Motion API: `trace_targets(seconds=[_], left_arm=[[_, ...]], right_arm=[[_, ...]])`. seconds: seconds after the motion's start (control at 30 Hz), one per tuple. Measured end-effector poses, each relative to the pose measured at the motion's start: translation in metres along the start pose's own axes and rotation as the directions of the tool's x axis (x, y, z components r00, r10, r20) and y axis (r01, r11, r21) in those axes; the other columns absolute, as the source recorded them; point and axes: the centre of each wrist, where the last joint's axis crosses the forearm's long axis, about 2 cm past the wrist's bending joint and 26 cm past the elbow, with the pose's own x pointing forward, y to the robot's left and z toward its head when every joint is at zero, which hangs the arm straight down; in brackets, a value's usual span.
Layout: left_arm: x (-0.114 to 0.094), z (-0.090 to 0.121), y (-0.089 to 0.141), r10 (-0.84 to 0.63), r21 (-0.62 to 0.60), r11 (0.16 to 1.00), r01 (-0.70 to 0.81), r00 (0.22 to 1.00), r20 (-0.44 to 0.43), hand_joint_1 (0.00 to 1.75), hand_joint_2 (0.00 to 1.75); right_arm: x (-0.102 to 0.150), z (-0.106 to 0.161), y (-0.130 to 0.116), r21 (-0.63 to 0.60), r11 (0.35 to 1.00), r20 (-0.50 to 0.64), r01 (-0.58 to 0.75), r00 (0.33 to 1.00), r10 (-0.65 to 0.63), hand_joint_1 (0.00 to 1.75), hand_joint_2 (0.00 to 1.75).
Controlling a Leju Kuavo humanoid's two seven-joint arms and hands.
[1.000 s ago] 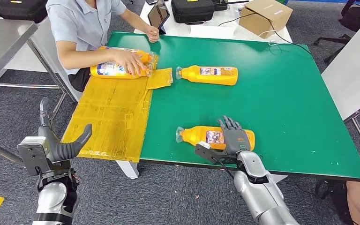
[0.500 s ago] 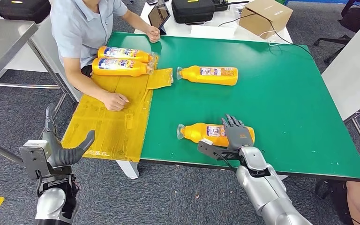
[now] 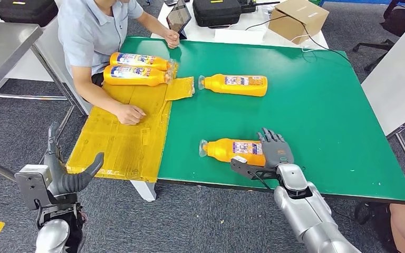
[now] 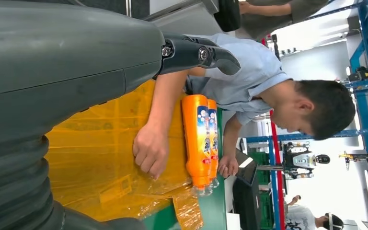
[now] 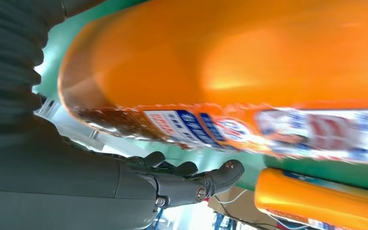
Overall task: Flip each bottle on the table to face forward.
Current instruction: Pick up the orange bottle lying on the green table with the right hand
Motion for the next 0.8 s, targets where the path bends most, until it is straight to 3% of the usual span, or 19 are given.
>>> trace_targets(seconds=[0.03, 0.07, 0.33, 0.67, 0.8], left_arm=[[0.0, 0.001, 0.001, 0.001, 0.002, 1.0, -0.001, 1.0, -0.002, 0.0, 1.75], [0.0, 0.002, 0.002, 0.002, 0.004, 1.0, -0.002, 1.0, -0.004, 0.0, 1.75], [0.001, 0.002, 0.006, 0.018, 0.01, 1.0, -0.018, 1.0, -0.005, 0.0, 1.75], [-0.001, -0.005, 0.003, 0.027, 0.007, 1.0, -0.027, 1.0, -0.002, 0.0, 1.75], [-0.002, -0.009, 0.0, 0.047, 0.009, 0.999, -0.047, 0.999, -0.003, 0.0, 1.75]], right_arm=[[-0.003, 0.001, 0.001, 0.006, 1.0, -0.006, -0.009, 1.0, 0.009, 1.65, 1.75], [-0.007, 0.002, 0.001, 0.012, 1.0, -0.011, -0.017, 1.0, 0.017, 1.75, 1.75], [-0.027, 0.006, 0.004, 0.055, 0.998, 0.025, 0.03, 0.999, -0.032, 1.75, 1.75], [-0.032, 0.001, 0.003, 0.063, 0.997, 0.047, 0.054, 0.997, -0.057, 1.75, 1.75], [-0.034, 0.0, 0.006, 0.053, 0.99, 0.093, 0.127, 0.987, -0.132, 1.75, 1.75]])
